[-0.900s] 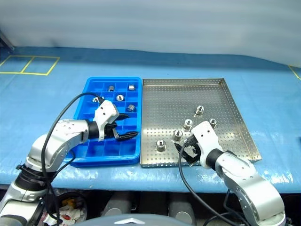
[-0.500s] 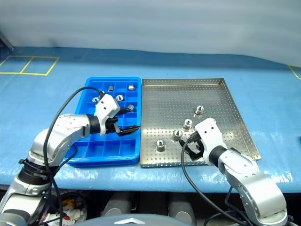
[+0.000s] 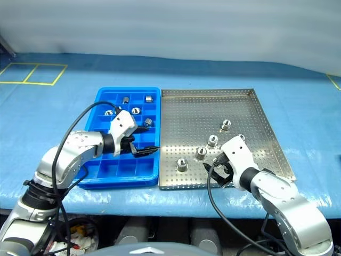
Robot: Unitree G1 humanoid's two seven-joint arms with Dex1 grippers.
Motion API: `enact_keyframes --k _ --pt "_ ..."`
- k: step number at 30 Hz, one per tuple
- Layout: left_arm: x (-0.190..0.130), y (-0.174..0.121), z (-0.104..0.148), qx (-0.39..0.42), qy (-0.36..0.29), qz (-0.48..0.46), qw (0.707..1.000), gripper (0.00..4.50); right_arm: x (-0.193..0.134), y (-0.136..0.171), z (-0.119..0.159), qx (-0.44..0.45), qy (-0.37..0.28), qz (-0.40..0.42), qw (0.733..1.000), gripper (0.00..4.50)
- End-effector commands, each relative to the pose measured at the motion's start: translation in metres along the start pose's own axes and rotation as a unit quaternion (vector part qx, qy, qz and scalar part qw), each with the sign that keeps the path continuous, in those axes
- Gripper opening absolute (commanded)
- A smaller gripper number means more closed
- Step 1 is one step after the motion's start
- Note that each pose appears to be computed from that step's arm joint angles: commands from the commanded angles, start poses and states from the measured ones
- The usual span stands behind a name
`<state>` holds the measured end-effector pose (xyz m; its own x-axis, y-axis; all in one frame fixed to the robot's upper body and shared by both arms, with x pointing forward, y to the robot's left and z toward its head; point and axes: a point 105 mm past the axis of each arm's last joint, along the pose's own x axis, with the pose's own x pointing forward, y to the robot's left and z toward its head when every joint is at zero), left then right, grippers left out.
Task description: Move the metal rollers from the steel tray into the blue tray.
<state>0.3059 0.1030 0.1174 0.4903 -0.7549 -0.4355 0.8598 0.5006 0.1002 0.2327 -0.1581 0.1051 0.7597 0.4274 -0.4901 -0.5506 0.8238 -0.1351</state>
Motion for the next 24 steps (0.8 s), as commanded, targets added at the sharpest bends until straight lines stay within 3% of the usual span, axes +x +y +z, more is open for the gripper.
enact_keyframes --k 1,14,24 --pt "-0.004 0.000 0.013 0.024 -0.019 0.003 1.000 4.50 -0.003 0.002 0.011 -0.018 -0.025 -0.001 1.000 4.47" --pt "0.007 -0.012 0.026 0.050 -0.036 -0.056 0.997 4.50 -0.010 0.000 0.008 -0.014 -0.028 -0.026 0.999 4.47" --pt "0.044 -0.028 0.047 0.100 -0.010 -0.149 0.984 4.50 -0.014 0.006 0.003 0.003 -0.029 -0.047 0.998 4.47"
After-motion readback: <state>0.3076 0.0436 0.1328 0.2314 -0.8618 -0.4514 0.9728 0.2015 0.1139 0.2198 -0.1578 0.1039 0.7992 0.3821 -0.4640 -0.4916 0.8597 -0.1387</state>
